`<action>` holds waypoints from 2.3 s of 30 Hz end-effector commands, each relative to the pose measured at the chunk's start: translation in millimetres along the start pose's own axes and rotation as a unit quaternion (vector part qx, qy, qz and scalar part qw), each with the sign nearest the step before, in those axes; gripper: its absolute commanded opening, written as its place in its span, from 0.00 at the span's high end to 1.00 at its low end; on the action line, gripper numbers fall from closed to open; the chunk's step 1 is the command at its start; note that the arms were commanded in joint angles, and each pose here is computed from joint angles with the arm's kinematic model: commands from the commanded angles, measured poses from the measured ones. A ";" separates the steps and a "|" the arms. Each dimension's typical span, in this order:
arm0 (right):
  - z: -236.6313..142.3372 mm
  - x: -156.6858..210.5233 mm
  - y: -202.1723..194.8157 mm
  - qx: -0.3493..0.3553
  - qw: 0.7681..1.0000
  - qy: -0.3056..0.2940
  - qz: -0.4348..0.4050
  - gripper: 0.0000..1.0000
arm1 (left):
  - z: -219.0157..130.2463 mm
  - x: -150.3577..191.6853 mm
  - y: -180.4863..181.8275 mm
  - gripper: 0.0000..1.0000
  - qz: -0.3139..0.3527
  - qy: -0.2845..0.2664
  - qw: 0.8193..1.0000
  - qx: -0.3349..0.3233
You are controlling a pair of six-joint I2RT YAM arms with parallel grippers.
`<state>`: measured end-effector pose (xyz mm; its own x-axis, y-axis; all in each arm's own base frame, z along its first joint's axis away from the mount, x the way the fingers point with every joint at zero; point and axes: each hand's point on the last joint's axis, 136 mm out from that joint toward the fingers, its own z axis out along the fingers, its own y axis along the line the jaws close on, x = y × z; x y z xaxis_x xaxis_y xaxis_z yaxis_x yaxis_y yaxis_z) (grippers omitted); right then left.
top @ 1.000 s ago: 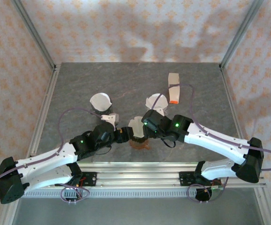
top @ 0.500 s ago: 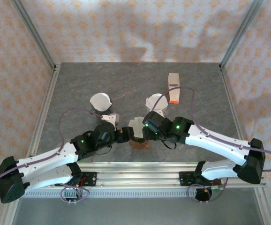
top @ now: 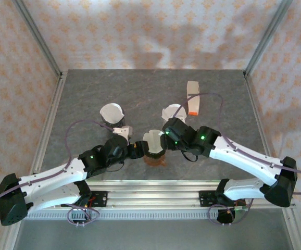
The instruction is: Place the coffee filter in the dripper
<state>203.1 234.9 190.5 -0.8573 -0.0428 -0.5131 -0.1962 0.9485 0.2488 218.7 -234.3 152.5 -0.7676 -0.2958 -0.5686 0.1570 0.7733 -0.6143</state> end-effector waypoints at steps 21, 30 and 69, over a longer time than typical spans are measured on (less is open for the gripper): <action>-1.3 -7.7 8.5 0.007 0.999 0.009 -0.037 1.00 | 0.8 -2.2 -0.2 0.24 0.002 -0.001 1.000 -0.002; -10.4 -12.5 7.8 0.031 0.998 -0.003 -0.060 0.65 | 0.7 -3.1 -0.5 0.23 0.002 -0.003 1.000 -0.002; 14.0 -18.6 6.1 0.020 0.985 0.100 -0.140 1.00 | 5.1 -2.9 -4.4 0.17 -0.003 -0.001 1.000 0.005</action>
<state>224.0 248.9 186.1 -0.8614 -0.3417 -0.3757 -0.4120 0.9028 0.1233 220.4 -237.4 149.0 -0.7715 -0.2916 -0.5655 0.1559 0.7751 -0.6124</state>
